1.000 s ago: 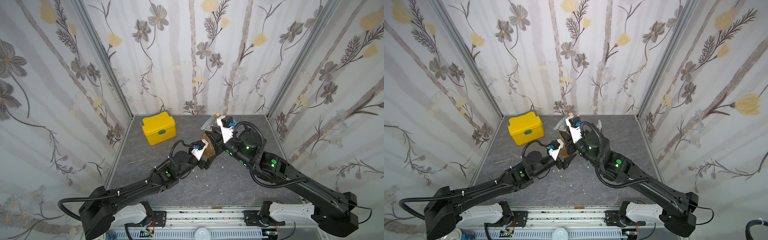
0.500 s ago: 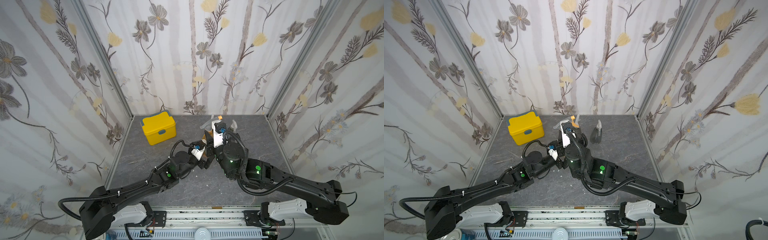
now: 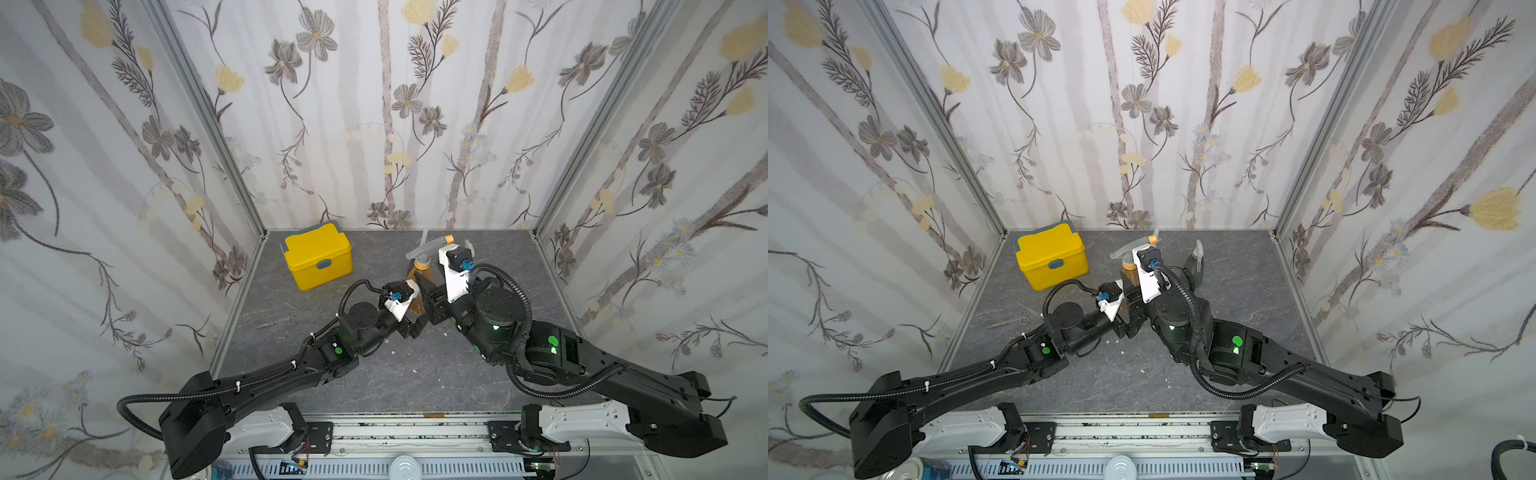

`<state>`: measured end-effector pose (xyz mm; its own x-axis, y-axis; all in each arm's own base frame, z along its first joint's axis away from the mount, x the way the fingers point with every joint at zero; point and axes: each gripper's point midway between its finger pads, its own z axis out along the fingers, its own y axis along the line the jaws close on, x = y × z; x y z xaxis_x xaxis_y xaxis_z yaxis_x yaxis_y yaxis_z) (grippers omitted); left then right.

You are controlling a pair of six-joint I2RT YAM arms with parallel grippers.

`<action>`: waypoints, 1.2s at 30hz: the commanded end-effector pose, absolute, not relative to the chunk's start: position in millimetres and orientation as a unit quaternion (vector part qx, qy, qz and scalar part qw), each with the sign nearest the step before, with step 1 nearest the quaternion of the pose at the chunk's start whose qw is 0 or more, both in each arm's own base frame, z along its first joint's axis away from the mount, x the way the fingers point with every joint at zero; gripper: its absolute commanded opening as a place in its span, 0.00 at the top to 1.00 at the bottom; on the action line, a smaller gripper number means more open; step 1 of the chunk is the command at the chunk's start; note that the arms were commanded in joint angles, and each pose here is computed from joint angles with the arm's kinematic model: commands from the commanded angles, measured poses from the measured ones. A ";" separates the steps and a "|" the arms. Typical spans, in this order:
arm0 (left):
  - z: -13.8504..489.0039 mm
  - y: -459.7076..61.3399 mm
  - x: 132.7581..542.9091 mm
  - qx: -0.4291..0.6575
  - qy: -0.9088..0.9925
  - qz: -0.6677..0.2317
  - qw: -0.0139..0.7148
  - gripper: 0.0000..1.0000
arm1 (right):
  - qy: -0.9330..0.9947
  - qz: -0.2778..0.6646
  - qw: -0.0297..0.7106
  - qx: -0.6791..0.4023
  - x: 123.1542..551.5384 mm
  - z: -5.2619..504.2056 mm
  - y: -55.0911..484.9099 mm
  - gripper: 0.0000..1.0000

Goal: Attach spray nozzles to spray bottles
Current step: Screw the spray nozzle on the spray bottle.

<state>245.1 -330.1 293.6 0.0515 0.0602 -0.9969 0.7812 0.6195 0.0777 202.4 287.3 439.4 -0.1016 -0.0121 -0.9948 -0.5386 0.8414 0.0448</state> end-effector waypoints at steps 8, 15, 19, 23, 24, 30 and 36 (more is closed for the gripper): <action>306.5 -339.3 234.4 0.351 0.601 -0.313 0.647 0.25 | 0.681 0.272 0.626 -0.266 180.1 446.5 242.0 0.41; 306.8 -348.0 216.9 0.385 0.582 -0.349 0.625 0.25 | 0.603 0.321 0.648 -0.338 176.9 478.4 229.2 0.15; 307.5 -351.1 209.1 0.399 0.575 -0.364 0.615 0.25 | 0.586 0.333 0.634 -0.379 180.8 482.9 233.4 0.09; 308.4 -354.9 203.1 0.411 0.570 -0.377 0.604 0.25 | 0.588 0.337 0.616 -0.402 191.8 480.3 243.3 0.11; 307.2 -355.5 202.4 0.412 0.571 -0.379 0.601 0.25 | 0.588 0.342 0.608 -0.409 193.3 479.0 246.7 0.12; 305.1 -358.5 201.5 0.419 0.573 -0.382 0.592 0.25 | 0.590 0.373 0.562 -0.444 197.9 469.7 268.7 0.26; 302.8 -358.1 203.3 0.418 0.576 -0.376 0.593 0.25 | 0.603 0.380 0.546 -0.441 202.6 459.2 273.4 0.53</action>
<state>203.6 -356.9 291.9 0.0358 0.0661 -0.9972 0.9275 0.3694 0.0578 207.6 271.0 458.0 -0.0256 -0.1200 -0.9924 -0.9348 0.3547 -0.0188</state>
